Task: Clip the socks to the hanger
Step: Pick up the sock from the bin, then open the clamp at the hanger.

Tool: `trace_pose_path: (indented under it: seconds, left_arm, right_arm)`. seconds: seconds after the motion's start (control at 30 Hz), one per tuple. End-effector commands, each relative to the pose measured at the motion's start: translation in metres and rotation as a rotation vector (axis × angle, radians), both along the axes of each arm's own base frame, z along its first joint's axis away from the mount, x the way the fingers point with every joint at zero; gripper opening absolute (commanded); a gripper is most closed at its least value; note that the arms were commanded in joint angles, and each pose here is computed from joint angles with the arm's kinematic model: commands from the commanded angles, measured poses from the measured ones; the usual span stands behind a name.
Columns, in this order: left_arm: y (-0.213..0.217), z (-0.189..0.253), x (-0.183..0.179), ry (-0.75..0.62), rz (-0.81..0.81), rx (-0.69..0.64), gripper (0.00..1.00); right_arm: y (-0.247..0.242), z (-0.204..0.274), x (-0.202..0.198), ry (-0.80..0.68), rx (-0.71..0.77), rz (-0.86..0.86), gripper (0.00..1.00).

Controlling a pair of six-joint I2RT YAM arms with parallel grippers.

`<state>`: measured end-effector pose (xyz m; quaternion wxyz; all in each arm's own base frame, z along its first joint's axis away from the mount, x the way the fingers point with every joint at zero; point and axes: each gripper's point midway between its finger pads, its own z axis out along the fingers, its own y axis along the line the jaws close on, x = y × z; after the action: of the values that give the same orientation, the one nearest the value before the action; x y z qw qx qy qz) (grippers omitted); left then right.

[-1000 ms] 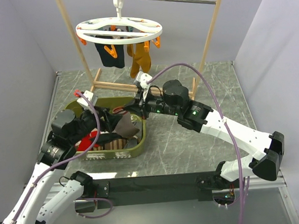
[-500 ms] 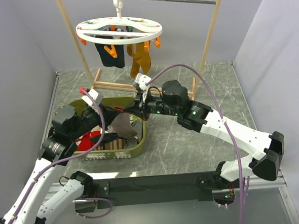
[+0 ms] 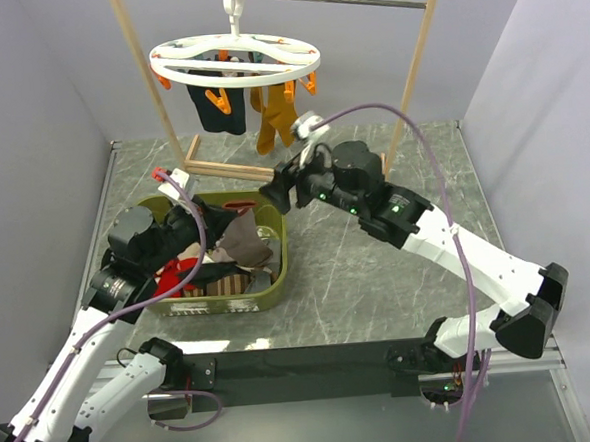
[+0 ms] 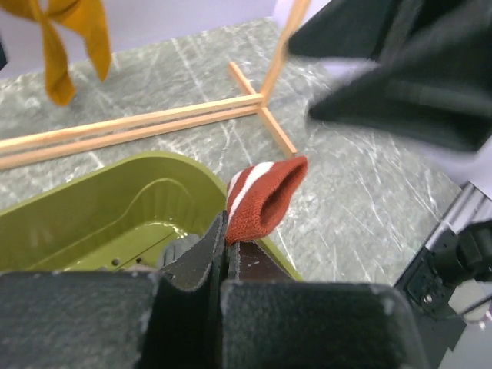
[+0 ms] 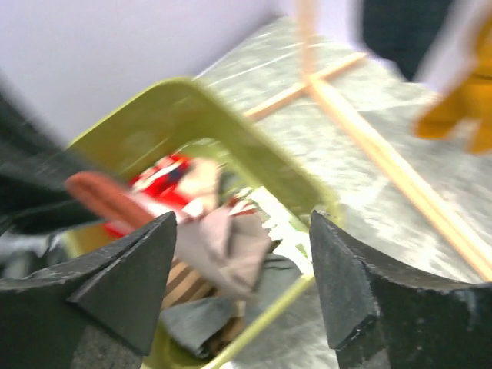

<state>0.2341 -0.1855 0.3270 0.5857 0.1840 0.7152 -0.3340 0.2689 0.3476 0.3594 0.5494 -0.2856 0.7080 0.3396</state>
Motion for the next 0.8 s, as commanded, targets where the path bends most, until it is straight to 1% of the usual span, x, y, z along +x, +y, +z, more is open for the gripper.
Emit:
trace_pose_path:
  seconds: [0.0, 0.1, 0.2, 0.27, 0.3, 0.33, 0.37, 0.4, 0.47, 0.5, 0.53, 0.57, 0.6, 0.63, 0.7, 0.77]
  left_arm:
    - [0.010, 0.005, 0.005, 0.001, 0.081, -0.041, 0.01]
    - [0.022, 0.006, 0.015, 0.015, 0.179, -0.067, 0.01]
    - [0.022, 0.009, 0.018, 0.016, 0.191, -0.098, 0.01]
    - [0.018, 0.009, 0.019, 0.020, 0.178, -0.116, 0.01]
    - [0.016, 0.009, 0.018, 0.021, 0.167, -0.116, 0.01]
    - [0.014, 0.008, 0.018, 0.023, 0.158, -0.113, 0.01]
    - [0.012, 0.008, 0.019, 0.019, 0.147, -0.110, 0.01]
    - [0.009, 0.008, 0.017, 0.017, 0.121, -0.106, 0.01]
    - [0.006, 0.008, 0.016, 0.002, 0.098, -0.095, 0.01]
    - [0.004, 0.010, 0.014, -0.005, 0.084, -0.092, 0.01]
    - [0.004, 0.010, 0.013, -0.011, 0.078, -0.091, 0.01]
    - [0.004, 0.011, 0.013, -0.020, 0.075, -0.082, 0.01]
    - [0.004, 0.011, 0.013, -0.022, 0.074, -0.080, 0.01]
    - [0.005, 0.011, 0.014, -0.026, 0.082, -0.080, 0.01]
    - [0.006, 0.010, 0.015, -0.027, 0.088, -0.075, 0.01]
    - [0.005, 0.007, 0.016, -0.026, 0.083, -0.070, 0.01]
  right_arm:
    - [-0.051, 0.049, 0.026, -0.053, 0.125, -0.243, 0.77]
    - [-0.079, 0.054, 0.050, -0.057, 0.159, -0.378, 0.78]
    - [-0.086, 0.056, 0.066, -0.082, 0.141, -0.391, 0.78]
    - [-0.084, 0.067, 0.072, -0.143, 0.136, -0.344, 0.76]
    - [-0.075, 0.070, 0.065, -0.231, 0.084, -0.248, 0.75]
    - [-0.071, 0.065, 0.061, -0.282, 0.052, -0.201, 0.75]
    - [-0.069, 0.076, 0.059, -0.362, 0.062, -0.176, 0.76]
    - [-0.070, 0.078, 0.059, -0.430, 0.031, -0.160, 0.76]
    - [-0.078, 0.083, 0.071, -0.472, 0.024, -0.169, 0.76]
    - [-0.080, 0.086, 0.076, -0.468, 0.029, -0.168, 0.75]
    - [-0.076, 0.093, 0.079, -0.469, 0.042, -0.124, 0.75]
    - [-0.088, 0.095, 0.089, -0.468, 0.039, -0.132, 0.75]
    - [-0.088, 0.098, 0.092, -0.470, 0.045, -0.113, 0.76]
    - [-0.086, 0.097, 0.091, -0.482, 0.044, -0.067, 0.80]
    - [-0.089, 0.099, 0.094, -0.518, 0.037, -0.053, 0.83]
    - [-0.084, 0.098, 0.093, -0.516, 0.031, -0.013, 0.84]
